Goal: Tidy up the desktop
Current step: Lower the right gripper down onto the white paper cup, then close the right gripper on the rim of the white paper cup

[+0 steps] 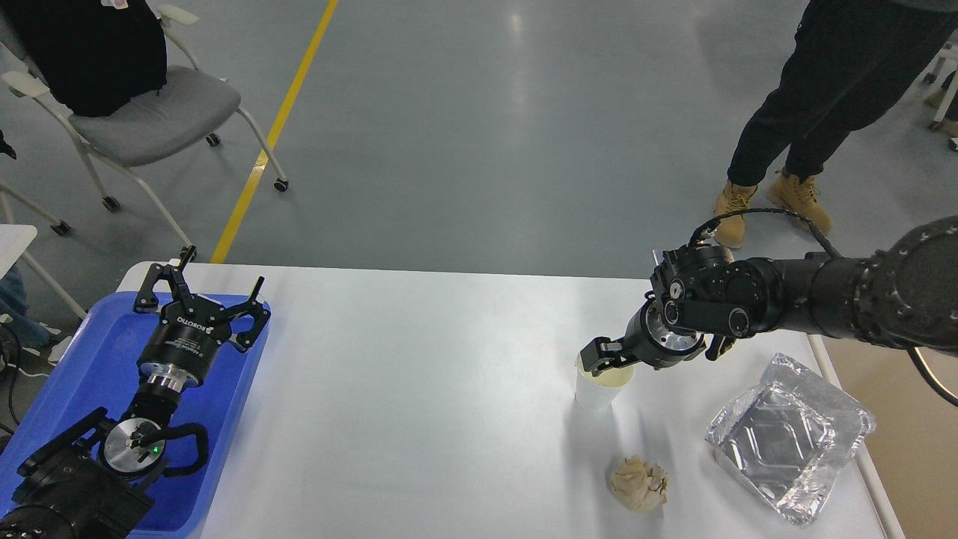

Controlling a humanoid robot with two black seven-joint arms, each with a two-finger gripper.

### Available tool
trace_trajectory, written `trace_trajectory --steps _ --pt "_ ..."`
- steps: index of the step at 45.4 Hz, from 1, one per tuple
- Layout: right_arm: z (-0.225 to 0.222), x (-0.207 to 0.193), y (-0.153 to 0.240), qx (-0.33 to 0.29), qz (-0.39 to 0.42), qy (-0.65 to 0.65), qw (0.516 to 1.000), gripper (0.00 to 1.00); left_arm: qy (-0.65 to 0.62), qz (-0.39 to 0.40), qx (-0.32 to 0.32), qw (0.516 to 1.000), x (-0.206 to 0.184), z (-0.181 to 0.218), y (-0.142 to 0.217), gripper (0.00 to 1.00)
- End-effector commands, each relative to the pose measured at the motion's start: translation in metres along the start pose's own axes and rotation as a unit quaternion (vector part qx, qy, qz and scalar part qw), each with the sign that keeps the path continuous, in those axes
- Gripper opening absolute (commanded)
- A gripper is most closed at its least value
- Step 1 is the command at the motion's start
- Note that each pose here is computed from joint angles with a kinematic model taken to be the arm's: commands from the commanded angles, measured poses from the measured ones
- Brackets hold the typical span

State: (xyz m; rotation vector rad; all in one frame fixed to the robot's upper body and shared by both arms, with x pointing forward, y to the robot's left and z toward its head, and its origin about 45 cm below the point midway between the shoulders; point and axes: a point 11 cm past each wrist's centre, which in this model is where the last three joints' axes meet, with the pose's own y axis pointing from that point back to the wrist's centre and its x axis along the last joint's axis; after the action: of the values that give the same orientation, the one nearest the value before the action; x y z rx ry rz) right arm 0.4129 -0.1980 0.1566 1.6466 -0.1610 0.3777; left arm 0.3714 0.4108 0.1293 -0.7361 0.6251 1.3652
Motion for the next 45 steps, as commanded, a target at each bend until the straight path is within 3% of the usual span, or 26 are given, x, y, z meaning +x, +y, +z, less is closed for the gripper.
trace_trajectory --steps 1,5,11,22,27,45 --pt "0.0004 -0.005 -0.0101 -0.002 0.002 0.007 1.0 0.86 0.0 0.0 0.0 1.0 -0.0001 0.0 -0.0001 0.99" --pt "0.0003 -0.0032 -0.0115 -0.001 0.016 0.007 1.0 0.72 0.0 0.0 0.0 1.0 -0.0001 0.0 -0.0001 0.99" --pt "0.0014 -0.0067 -0.0149 -0.006 0.016 0.02 1.0 0.43 0.0 0.0 0.0 1.0 -0.0001 0.0 -0.0001 0.99" --pt "0.0023 -0.01 -0.0183 -0.008 0.015 0.019 1.0 0.27 0.0 0.0 0.0 1.0 -0.0001 0.0 -0.0001 0.99" --pt "0.0021 -0.01 -0.0181 -0.007 0.014 0.02 1.0 0.0 0.0 0.0 0.0 1.0 -0.0001 0.0 -0.0001 0.99" --pt "-0.0047 -0.0035 -0.0125 0.004 0.017 0.015 1.0 0.0 0.0 0.0 0.0 1.0 -0.0001 0.0 -0.0001 0.99"
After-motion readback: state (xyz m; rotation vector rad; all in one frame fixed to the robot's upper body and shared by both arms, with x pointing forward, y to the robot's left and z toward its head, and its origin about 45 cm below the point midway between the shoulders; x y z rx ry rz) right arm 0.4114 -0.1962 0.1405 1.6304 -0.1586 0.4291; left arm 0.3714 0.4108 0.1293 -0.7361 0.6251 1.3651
